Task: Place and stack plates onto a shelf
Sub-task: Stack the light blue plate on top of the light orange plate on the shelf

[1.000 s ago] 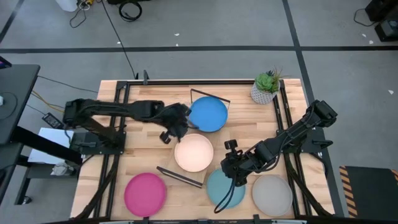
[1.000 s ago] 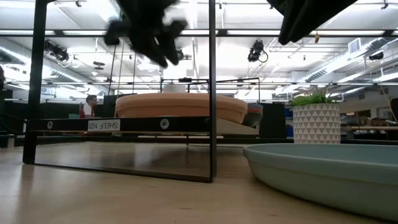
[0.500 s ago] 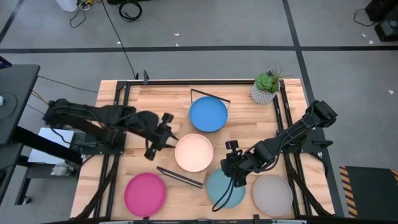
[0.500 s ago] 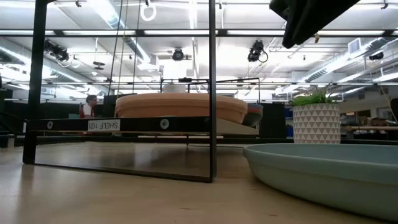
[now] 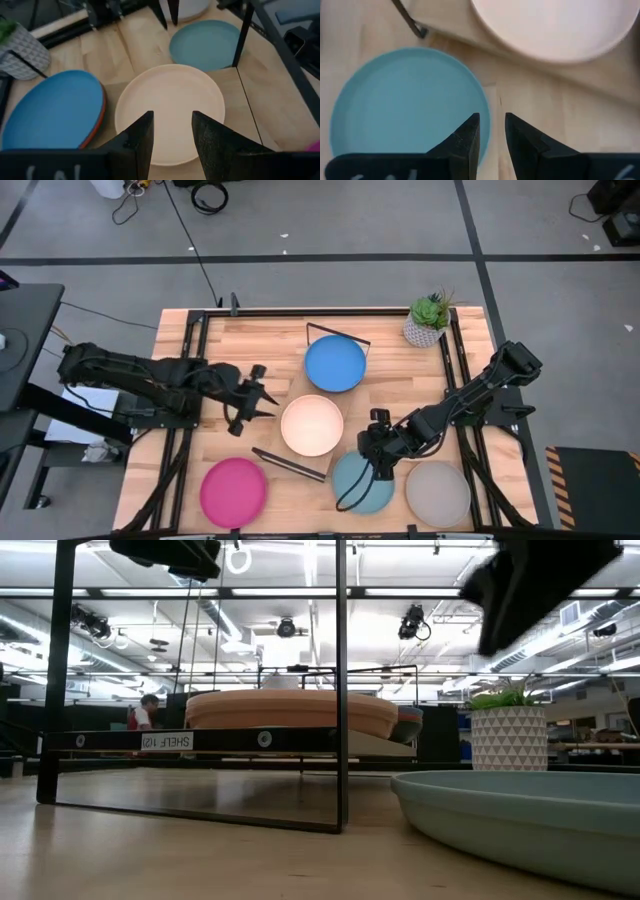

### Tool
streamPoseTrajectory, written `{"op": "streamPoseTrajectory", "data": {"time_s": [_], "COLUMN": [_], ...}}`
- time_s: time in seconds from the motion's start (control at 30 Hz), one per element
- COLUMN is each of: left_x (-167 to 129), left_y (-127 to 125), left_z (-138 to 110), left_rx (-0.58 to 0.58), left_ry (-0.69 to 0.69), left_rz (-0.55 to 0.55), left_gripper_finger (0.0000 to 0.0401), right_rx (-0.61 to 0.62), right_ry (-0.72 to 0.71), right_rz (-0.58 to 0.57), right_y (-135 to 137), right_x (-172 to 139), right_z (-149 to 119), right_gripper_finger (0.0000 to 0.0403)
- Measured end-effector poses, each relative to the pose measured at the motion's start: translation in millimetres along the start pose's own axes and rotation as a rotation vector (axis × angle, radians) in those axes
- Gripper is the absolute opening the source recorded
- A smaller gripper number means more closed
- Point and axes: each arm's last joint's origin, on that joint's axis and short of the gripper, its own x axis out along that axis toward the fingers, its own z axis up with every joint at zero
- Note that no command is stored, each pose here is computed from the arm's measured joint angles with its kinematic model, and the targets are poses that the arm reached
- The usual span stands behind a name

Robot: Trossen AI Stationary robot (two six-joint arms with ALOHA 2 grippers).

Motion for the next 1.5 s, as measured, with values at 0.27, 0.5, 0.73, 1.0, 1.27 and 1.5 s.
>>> {"op": "streamPoseTrajectory", "data": {"time_s": [0.27, 0.5, 0.73, 1.0, 1.27, 1.5], "left_x": [-25.2, -32.7, -33.2, -34.2, -34.0, -34.1], "left_y": [4.4, 7.1, 13.2, 19.8, 24.5, 24.6], "left_z": [-18.9, -25.3, -27.4, -29.7, -32.3, -32.2], "left_rx": [-0.096, -0.150, -0.172, -0.159, -0.175, -0.181], "left_ry": [-0.036, -0.016, -0.004, 0.005, 0.020, 0.018], "left_rz": [0.061, 0.089, 0.139, 0.174, 0.197, 0.197], "left_gripper_finger": [0.0141, 0.0141, 0.0141, 0.0141, 0.0141, 0.0141], "right_rx": [0.154, 0.168, 0.161, 0.184, 0.230, 0.250], "right_ry": [0.087, 0.060, 0.131, 0.241, 0.266, 0.279], "right_rz": [0.058, 0.086, 0.085, -0.018, -0.038, 0.026], "right_y": [-5.7, 4.7, 16.8, 10.8, -3.2, -6.7], "right_x": [13.7, 20.3, 42.9, 48.1, 60.7, 70.0], "right_z": [-12.7, -14.0, -21.1, -33.1, -41.7, -48.9], "right_gripper_finger": [0.0101, 0.0101, 0.0101, 0.0110, 0.0180, 0.0187]}}
